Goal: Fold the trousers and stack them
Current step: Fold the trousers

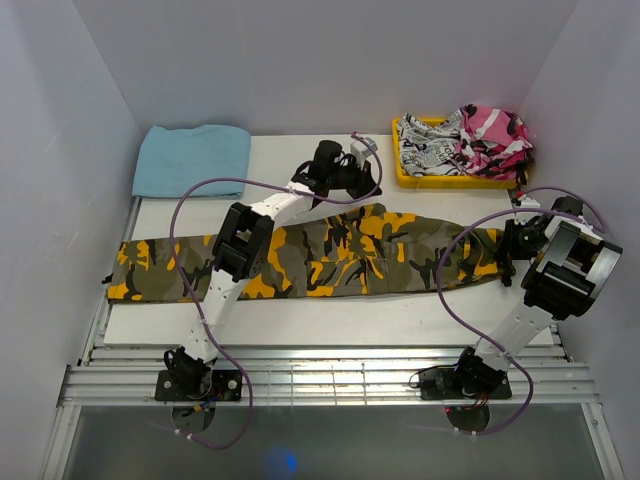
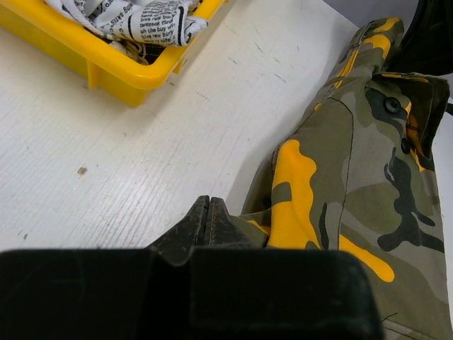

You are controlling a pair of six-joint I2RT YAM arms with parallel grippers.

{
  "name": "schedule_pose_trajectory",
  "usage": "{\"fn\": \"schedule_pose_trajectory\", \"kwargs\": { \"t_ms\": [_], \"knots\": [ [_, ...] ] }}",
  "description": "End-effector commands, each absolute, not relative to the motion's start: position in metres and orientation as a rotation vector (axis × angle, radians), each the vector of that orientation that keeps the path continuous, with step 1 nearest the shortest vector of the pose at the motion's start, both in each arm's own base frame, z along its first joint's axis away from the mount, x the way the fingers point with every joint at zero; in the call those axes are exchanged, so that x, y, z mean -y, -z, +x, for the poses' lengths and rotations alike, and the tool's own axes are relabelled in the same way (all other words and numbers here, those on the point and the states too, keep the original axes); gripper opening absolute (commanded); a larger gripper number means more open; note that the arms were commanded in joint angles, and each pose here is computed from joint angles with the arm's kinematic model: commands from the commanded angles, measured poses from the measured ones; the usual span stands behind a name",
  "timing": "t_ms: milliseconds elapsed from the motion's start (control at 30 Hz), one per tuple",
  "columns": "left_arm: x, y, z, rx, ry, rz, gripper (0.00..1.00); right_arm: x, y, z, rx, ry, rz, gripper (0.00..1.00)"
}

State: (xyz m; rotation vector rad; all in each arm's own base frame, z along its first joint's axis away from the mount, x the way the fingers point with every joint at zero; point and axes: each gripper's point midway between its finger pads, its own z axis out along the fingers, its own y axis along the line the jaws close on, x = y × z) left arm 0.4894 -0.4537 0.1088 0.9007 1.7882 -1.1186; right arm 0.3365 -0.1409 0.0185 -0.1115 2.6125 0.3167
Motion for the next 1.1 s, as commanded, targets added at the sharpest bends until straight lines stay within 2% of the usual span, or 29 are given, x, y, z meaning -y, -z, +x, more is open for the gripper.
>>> {"fn": "schedule_pose_trajectory", "kwargs": {
  "t_ms": [0,33,67,100,133,167,533,600,633,700,733,900,1067],
  "knots": [
    [0.449,-0.133,0.493,-1.743,1.125,0.900,0.00,0.155,-0.004,0.325,-2.662,-0.247,-0.122,0.08],
    [0.450,-0.132,0.493,-1.757,1.122,0.905,0.13,0.154,-0.003,0.325,-2.664,-0.253,-0.115,0.08],
    [0.451,-0.129,0.491,-1.785,1.132,0.895,0.55,0.154,-0.004,0.325,-2.661,-0.255,-0.116,0.08],
    [0.450,-0.127,0.489,-1.792,1.134,0.895,0.67,0.155,-0.004,0.326,-2.660,-0.254,-0.115,0.08],
    [0.449,-0.125,0.487,-1.796,1.137,0.898,0.72,0.154,-0.004,0.326,-2.662,-0.256,-0.112,0.08],
    [0.447,-0.119,0.484,-1.816,1.142,0.899,0.73,0.155,-0.005,0.326,-2.662,-0.256,-0.112,0.08],
    [0.457,-0.085,0.462,-1.902,1.166,0.951,0.53,0.155,-0.006,0.326,-2.665,-0.252,-0.117,0.08],
    [0.460,-0.082,0.459,-1.906,1.178,0.955,0.40,0.155,-0.004,0.325,-2.670,-0.251,-0.119,0.08],
    [0.460,-0.079,0.457,-1.913,1.179,0.951,0.28,0.155,-0.005,0.324,-2.670,-0.247,-0.120,0.08],
    [0.459,-0.085,0.462,-1.902,1.173,0.916,0.15,0.156,-0.004,0.323,-2.676,-0.242,-0.122,0.08],
    [0.458,-0.087,0.463,-1.905,1.173,0.903,0.00,0.156,-0.003,0.322,-2.680,-0.240,-0.127,0.08],
    [0.432,-0.105,0.499,-1.898,1.103,0.649,0.00,0.160,0.003,0.313,-2.709,-0.194,-0.147,0.08],
    [0.381,-0.108,0.546,-1.930,0.993,0.392,0.00,0.167,0.006,0.306,-2.724,-0.152,-0.156,0.08]
  ]
}}
